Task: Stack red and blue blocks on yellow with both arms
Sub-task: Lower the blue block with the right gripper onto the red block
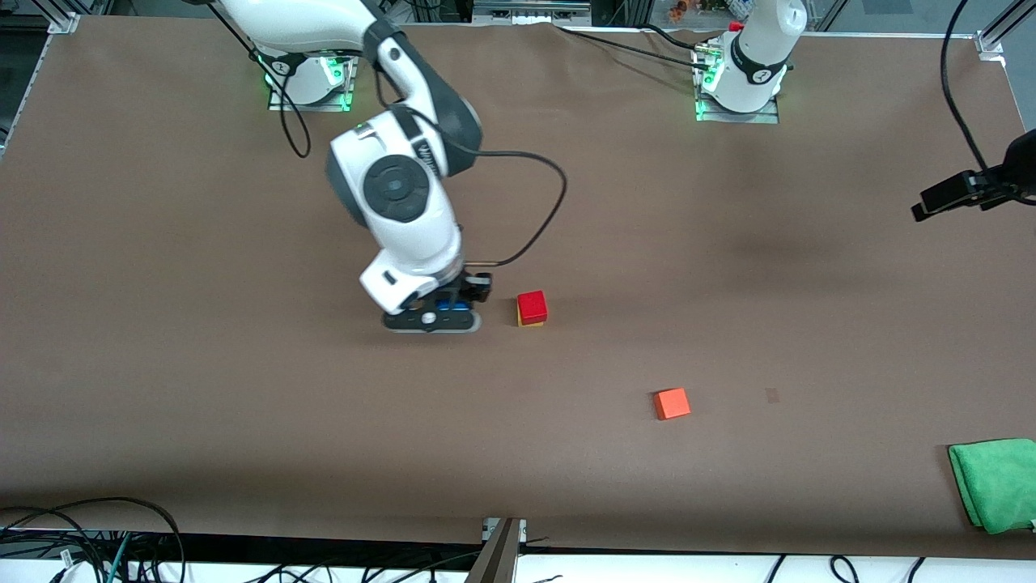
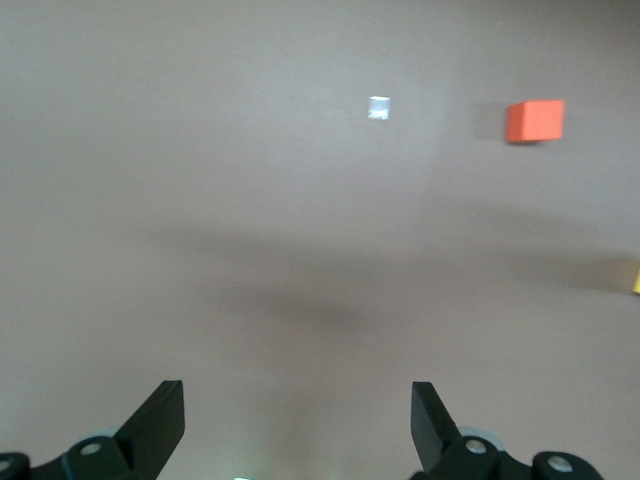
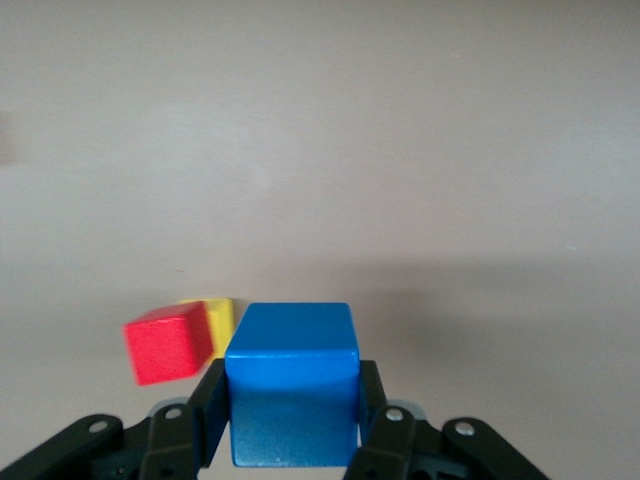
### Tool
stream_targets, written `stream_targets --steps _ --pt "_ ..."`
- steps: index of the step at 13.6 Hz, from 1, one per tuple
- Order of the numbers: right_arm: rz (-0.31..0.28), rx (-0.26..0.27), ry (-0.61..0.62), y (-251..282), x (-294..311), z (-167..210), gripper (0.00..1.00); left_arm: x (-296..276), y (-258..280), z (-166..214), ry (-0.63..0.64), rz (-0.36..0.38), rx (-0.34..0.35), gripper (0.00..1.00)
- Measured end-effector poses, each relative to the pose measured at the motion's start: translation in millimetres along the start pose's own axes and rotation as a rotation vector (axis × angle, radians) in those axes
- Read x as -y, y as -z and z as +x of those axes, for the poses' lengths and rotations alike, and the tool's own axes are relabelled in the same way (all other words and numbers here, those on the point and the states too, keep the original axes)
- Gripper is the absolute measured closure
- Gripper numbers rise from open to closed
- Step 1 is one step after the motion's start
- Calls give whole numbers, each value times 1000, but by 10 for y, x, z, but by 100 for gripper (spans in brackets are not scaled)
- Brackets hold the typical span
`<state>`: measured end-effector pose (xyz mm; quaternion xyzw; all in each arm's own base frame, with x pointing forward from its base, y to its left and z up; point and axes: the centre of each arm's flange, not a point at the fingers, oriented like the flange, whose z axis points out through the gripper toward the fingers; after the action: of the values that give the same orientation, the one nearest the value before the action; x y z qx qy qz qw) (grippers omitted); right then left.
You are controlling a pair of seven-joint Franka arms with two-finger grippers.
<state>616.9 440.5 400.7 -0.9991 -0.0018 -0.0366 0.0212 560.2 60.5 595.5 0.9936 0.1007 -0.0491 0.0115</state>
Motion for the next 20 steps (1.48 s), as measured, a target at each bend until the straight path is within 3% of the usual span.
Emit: stream_targets --steps 4,11,20 --pt "43 -57 27 -176 284 -23 45 -69 -212 89 -16 14 -11 0" --pt "36 -24 79 -534 624 -257 45 -89 -381 183 -17 19 -5 0" --pt "89 -88 103 -262 862 -268 45 -95 -371 183 -18 19 -8 0"
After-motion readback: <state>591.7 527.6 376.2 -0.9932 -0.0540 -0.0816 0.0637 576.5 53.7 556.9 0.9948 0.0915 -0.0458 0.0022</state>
